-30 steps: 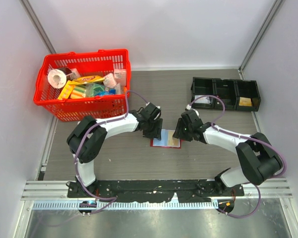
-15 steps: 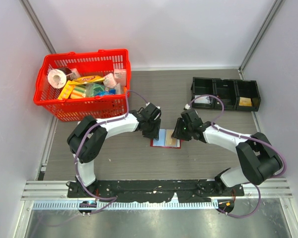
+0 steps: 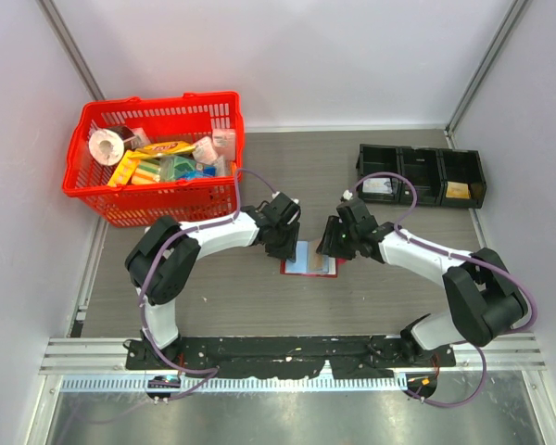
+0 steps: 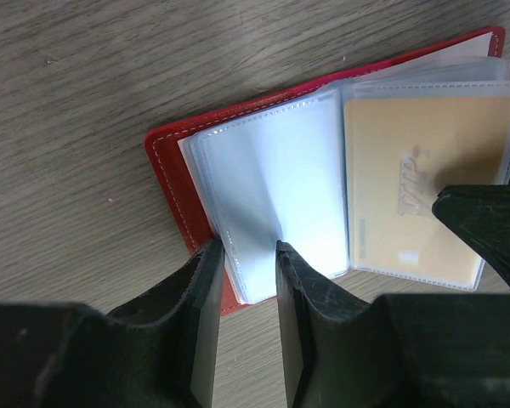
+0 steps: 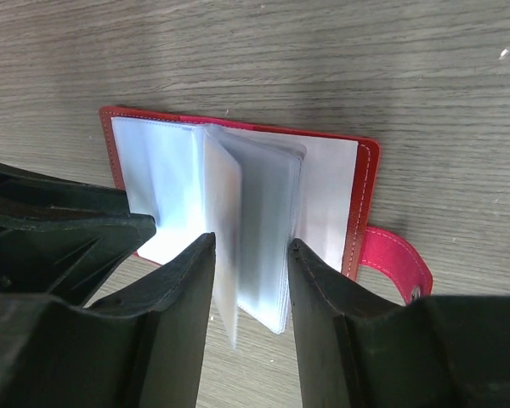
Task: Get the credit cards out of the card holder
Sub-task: Remove the credit card from the card holder.
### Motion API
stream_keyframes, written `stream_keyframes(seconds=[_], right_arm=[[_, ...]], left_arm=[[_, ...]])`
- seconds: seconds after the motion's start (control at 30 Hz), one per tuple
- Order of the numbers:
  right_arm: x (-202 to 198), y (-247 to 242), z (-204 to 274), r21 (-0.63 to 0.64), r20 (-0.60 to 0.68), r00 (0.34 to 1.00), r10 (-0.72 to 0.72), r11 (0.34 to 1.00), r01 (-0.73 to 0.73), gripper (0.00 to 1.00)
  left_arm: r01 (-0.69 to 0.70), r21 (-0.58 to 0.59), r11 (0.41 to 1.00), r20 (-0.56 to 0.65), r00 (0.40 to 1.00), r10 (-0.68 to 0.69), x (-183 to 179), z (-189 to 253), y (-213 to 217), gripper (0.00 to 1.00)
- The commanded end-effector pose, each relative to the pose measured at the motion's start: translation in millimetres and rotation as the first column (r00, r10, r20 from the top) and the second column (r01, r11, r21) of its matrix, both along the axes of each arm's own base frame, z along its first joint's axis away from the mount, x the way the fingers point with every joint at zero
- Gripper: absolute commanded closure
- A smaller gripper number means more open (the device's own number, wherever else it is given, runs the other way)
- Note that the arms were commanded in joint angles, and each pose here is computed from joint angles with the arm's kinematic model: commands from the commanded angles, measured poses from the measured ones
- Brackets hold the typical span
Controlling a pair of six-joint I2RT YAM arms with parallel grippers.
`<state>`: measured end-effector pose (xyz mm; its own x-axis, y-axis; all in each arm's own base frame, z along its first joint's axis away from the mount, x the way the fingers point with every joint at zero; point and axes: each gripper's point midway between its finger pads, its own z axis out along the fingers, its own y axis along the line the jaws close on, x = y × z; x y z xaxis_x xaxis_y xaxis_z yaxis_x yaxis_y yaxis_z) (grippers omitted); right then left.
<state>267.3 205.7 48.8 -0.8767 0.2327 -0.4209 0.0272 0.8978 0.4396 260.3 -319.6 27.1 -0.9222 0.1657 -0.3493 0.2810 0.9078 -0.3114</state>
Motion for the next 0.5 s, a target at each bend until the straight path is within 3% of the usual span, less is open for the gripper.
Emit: stream_keyframes(seconds=[0.0, 0.27, 0.47], right_arm=[[7.6, 8.2, 20.9, 0.020, 0.055, 0.998, 0.021, 1.000, -0.022, 0.54], [10.5, 2.9, 22.0, -0.036, 0.071, 0.997, 0.008, 0.999, -0.006, 0.49], [11.7, 12.2, 25.6, -0.004, 0.085, 0.996, 0.038, 0.999, -0.038, 0.49]], left_arm=[[0.021, 0.019, 1.000, -0.044, 0.999, -0.020, -14.0, -9.6, 1.2, 0.66], [0.020, 0.015, 1.000, -0.048, 0.999, -0.020, -14.9, -10.7, 1.8, 0.67], [0.022, 0.012, 1.000, -0.051, 0.998, -0.022, -15.5, -10.5, 1.3, 0.67]])
